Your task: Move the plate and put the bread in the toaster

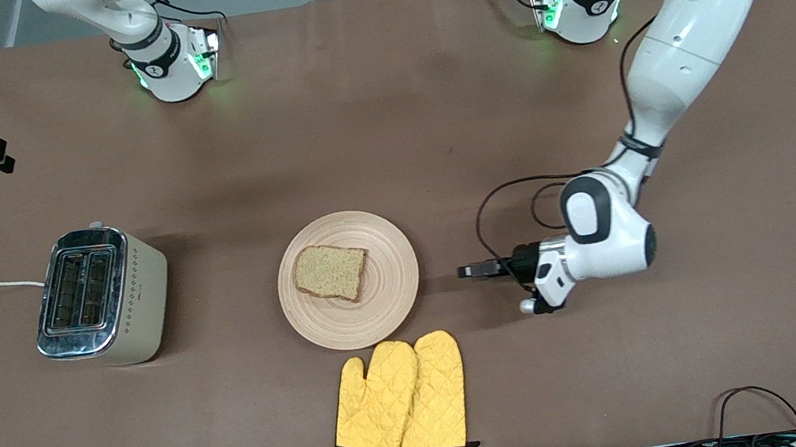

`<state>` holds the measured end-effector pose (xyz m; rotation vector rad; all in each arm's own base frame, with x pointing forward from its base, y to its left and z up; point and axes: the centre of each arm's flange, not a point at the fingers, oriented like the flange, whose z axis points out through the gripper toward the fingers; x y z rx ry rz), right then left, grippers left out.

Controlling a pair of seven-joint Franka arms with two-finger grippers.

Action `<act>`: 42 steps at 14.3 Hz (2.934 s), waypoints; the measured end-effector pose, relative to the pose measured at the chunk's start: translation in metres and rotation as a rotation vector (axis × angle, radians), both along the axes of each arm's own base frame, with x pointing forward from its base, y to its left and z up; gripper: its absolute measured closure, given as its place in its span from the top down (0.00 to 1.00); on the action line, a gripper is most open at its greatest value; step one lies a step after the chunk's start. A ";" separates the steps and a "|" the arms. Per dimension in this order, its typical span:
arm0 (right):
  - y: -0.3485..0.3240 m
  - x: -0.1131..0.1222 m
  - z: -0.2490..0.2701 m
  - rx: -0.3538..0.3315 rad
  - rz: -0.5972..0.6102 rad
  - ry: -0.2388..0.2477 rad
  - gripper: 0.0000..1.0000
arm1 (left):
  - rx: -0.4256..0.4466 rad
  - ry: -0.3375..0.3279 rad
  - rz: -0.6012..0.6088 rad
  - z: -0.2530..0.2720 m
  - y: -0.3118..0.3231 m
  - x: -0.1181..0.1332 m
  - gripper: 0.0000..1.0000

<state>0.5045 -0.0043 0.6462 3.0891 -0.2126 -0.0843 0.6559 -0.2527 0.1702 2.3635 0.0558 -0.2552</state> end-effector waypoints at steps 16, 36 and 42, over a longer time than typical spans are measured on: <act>0.254 0.095 -0.293 0.040 -0.194 -0.008 1.00 | 0.748 -0.177 -0.297 0.337 0.194 -0.015 1.00; 0.319 0.088 -0.415 -0.003 -0.156 0.001 0.67 | 0.804 -0.254 -0.221 0.466 0.183 -0.071 1.00; 0.311 0.091 -0.416 -0.007 -0.168 0.001 0.57 | 0.794 -0.232 -0.197 0.462 0.191 -0.082 1.00</act>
